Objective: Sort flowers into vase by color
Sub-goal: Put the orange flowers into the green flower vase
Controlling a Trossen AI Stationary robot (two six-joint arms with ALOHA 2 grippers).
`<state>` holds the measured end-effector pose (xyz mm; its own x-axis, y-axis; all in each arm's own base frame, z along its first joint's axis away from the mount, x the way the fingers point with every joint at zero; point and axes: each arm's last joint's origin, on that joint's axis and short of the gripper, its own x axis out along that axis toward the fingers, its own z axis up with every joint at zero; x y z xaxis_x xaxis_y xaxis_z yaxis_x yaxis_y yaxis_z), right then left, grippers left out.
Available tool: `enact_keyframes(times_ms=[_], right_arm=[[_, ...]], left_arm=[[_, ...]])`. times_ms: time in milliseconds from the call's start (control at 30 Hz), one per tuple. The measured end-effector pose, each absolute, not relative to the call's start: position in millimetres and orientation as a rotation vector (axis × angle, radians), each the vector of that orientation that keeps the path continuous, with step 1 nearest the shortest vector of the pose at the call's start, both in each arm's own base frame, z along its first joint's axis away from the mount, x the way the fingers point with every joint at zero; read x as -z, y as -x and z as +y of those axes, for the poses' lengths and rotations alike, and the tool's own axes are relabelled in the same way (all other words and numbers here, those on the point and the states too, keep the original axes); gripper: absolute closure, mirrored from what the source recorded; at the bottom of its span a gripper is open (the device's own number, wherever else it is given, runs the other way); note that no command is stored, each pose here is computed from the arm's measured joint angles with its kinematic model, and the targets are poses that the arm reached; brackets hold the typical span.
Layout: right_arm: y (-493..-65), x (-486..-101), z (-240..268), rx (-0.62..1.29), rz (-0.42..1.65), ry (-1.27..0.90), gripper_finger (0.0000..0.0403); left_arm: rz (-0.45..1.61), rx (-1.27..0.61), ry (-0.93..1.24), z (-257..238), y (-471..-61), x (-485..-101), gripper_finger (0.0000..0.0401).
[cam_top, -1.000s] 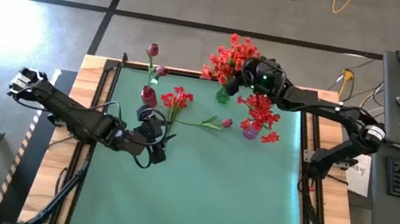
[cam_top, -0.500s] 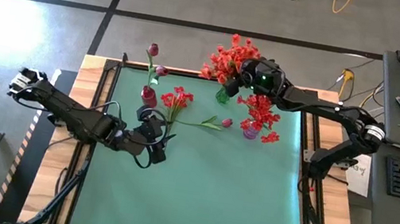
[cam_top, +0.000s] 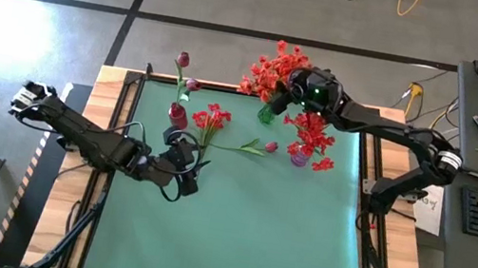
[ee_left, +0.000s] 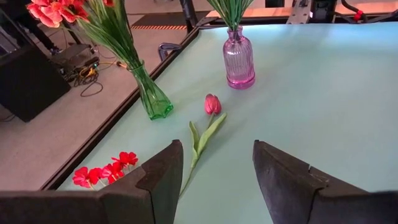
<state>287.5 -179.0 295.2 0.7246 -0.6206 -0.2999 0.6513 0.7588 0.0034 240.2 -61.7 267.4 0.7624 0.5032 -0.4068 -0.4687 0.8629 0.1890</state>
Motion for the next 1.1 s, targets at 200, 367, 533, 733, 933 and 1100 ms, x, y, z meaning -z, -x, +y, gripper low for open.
enact_keyframes(times_ms=[200,367,533,733,933,1100], right_arm=[[-285.8,-304.7,-176.0,0.698,0.274,-0.107,0.0268],[-284.9,-309.0,-174.1,0.694,0.282,-0.108,0.0287],[-285.0,-309.5,-174.0,0.694,0.280,-0.107,0.0329],[-285.0,-309.1,-174.0,0.693,0.281,-0.107,0.0385],[-285.0,-308.6,-174.0,0.695,0.280,-0.114,0.0384],[-284.4,-304.0,-173.6,0.695,0.292,-0.118,0.0385]], left_arm=[[0.464,-0.529,-0.077,-61.7,-240.2,-267.3,0.0221],[0.465,-0.529,-0.077,-61.7,-240.2,-267.2,0.0221],[0.464,-0.529,-0.076,-61.7,-240.2,-267.2,0.0221],[0.464,-0.530,-0.076,-61.7,-240.2,-267.2,0.0221],[0.464,-0.530,-0.076,-61.7,-240.2,-267.1,0.0221],[0.464,-0.530,-0.076,-61.7,-240.2,-267.0,0.0221]])
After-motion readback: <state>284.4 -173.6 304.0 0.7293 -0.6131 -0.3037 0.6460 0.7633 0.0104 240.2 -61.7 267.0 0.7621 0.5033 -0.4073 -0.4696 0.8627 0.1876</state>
